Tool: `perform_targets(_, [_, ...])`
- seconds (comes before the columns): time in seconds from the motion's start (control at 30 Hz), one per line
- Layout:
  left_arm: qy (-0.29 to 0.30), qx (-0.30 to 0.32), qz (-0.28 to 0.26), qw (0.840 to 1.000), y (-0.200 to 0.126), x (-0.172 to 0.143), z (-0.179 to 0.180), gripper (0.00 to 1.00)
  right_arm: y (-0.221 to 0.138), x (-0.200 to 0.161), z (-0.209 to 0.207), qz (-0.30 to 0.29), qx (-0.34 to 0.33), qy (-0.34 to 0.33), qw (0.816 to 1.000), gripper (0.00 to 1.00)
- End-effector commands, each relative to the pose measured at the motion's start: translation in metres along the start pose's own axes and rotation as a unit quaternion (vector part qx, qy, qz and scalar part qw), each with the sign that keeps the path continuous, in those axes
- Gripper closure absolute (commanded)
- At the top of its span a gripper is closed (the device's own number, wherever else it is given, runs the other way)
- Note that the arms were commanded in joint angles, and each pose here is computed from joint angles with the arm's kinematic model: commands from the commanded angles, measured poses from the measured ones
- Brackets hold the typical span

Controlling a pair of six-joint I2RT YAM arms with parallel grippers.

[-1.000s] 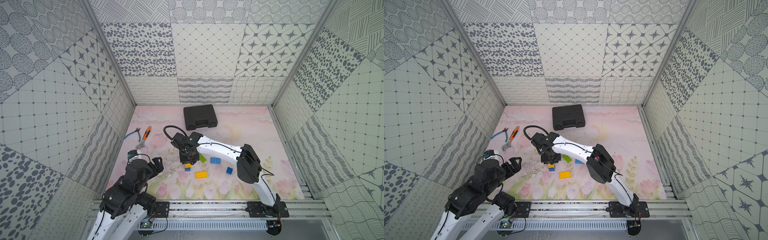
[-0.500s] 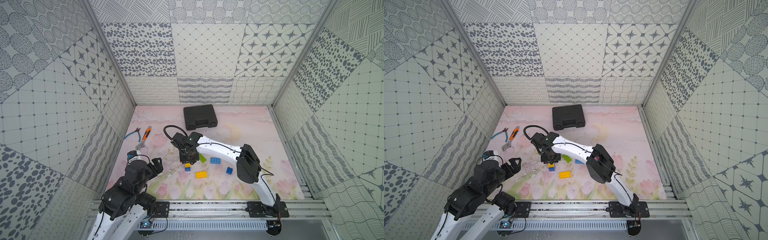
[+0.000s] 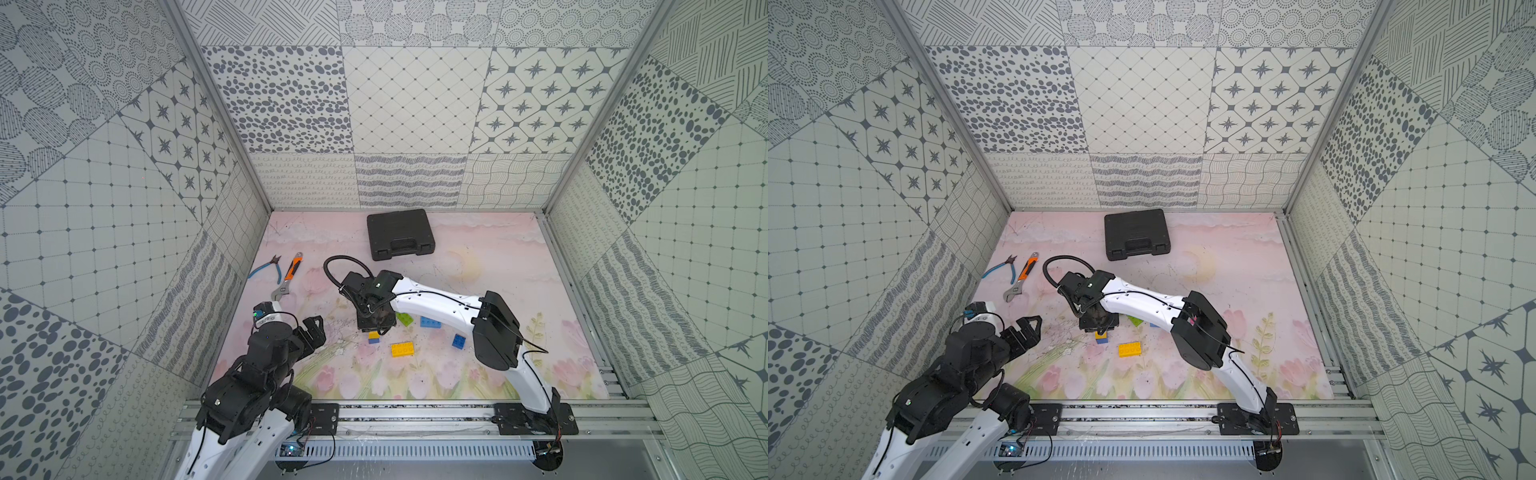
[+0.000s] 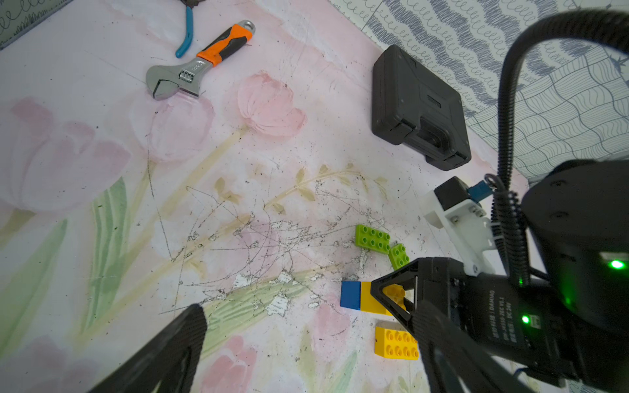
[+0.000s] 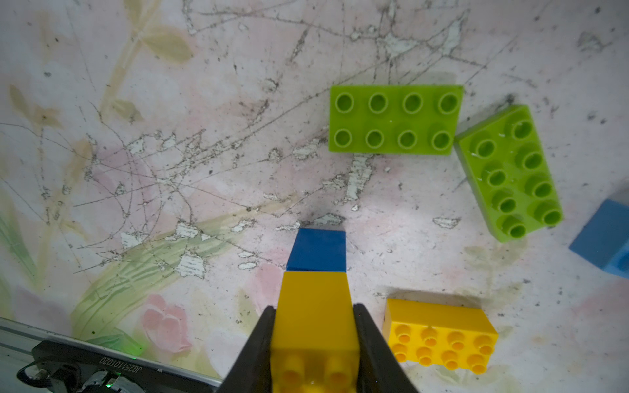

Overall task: Assemble a spoon with lego
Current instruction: Assemble the lego brick with the lego brick.

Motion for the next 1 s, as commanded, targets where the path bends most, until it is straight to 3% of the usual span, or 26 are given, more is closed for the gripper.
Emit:
perform_targets(0.0, [0.01,0.004,-0.01,1.0,-0.002,0.001,0.002,0.02,0.021,-0.001,-0.01,-0.006,-0.036,0.001,0.999,0.93])
perform_targets(0.43, [0.009,0.004,-0.019,1.0,-0.007,0.001,0.005,0.03,0.046,-0.023,-0.015,0.008,-0.089,-0.03,0.996,0.93])
perform_targets(0.77, [0.012,0.008,-0.022,1.0,-0.01,0.0,0.008,0.03,0.058,-0.027,-0.014,0.007,-0.078,-0.038,0.996,0.92])
perform_targets(0.97, [0.011,0.007,-0.025,1.0,-0.012,0.0,0.009,0.04,0.053,-0.026,-0.012,0.001,-0.074,-0.046,0.996,0.85])
Point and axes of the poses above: each gripper's point midway between its finger pads, its own y axis out along the fingers, its own z axis along the line the jaws close on, x = y × z, the point moved 2 cm from there along -y, back along the fingers, and after that the axes turned 12 degrees about y, right-handed, at the moved point
